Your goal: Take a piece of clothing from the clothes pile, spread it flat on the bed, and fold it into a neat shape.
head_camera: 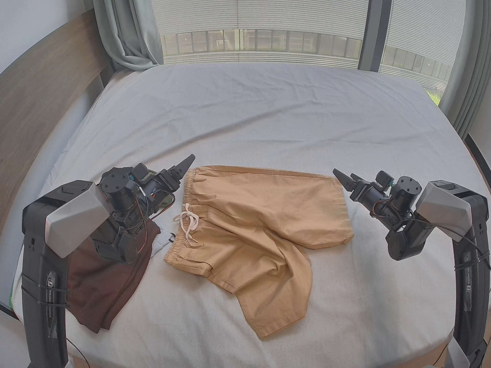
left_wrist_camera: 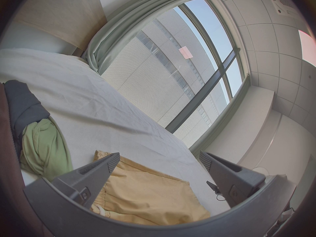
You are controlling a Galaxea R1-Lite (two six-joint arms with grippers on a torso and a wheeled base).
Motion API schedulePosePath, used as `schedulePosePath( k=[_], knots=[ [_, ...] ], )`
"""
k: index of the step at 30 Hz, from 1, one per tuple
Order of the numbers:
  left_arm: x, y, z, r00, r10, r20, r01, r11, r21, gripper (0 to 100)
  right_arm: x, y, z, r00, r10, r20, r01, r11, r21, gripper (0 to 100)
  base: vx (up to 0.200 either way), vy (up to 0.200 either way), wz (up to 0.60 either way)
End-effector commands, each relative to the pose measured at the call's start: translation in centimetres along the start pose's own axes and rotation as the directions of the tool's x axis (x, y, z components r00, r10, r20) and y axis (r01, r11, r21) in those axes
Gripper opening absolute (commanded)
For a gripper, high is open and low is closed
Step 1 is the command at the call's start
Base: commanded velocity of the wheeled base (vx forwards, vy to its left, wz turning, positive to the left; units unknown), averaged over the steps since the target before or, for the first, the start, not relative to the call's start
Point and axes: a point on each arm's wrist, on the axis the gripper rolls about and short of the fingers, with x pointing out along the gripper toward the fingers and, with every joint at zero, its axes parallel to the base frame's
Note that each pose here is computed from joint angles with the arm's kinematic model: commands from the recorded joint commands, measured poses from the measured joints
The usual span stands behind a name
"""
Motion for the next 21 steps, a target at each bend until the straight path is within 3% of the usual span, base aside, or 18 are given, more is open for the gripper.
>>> schedulePosePath(
  k=[1, 5, 7, 9, 14, 21],
  knots=[
    [-1.7, -1.7, 1.2, 1.0, 0.023, -0.005, -0.023, 1.0, 0.001, 100, -2.1, 3.1, 0.1, 0.997, 0.01, -0.075, -0.011, 1.0, -0.017, 100, 0.0, 0.0, 0.0],
    [-4.9, -4.1, 2.2, 0.996, 0.013, -0.084, -0.014, 1.0, -0.012, 100, -5.2, 5.9, -0.2, 0.985, 0.021, -0.173, -0.026, 0.999, -0.029, 100, 0.0, 0.0, 0.0],
    [-5.3, -4.3, 2.3, 0.996, 0.011, -0.094, -0.012, 1.0, -0.014, 100, -5.5, 6.2, -0.2, 0.983, 0.024, -0.181, -0.03, 0.999, -0.028, 100, 0.0, 0.0, 0.0],
    [-9.3, -6.0, 3.7, 0.981, -0.033, -0.189, 0.029, 0.999, -0.019, 100, -8.5, 8.3, -1.0, 0.955, 0.06, -0.29, -0.06, 0.998, 0.01, 100, 0.0, 0.0, 0.0],
    [-13.3, -6.3, 4.0, 0.959, -0.035, -0.281, 0.043, 0.999, 0.022, 100, -11.4, 9.0, -2.6, 0.916, 0.053, -0.398, -0.048, 0.999, 0.023, 100, 0.0, 0.0, 0.0],
    [-14.0, -5.8, 4.1, 0.958, -0.016, -0.287, 0.036, 0.997, 0.064, 100, -12.2, 8.8, -3.7, 0.892, 0.054, -0.45, -0.051, 0.999, 0.02, 100, 0.0, 0.0, 0.0]
  ],
)
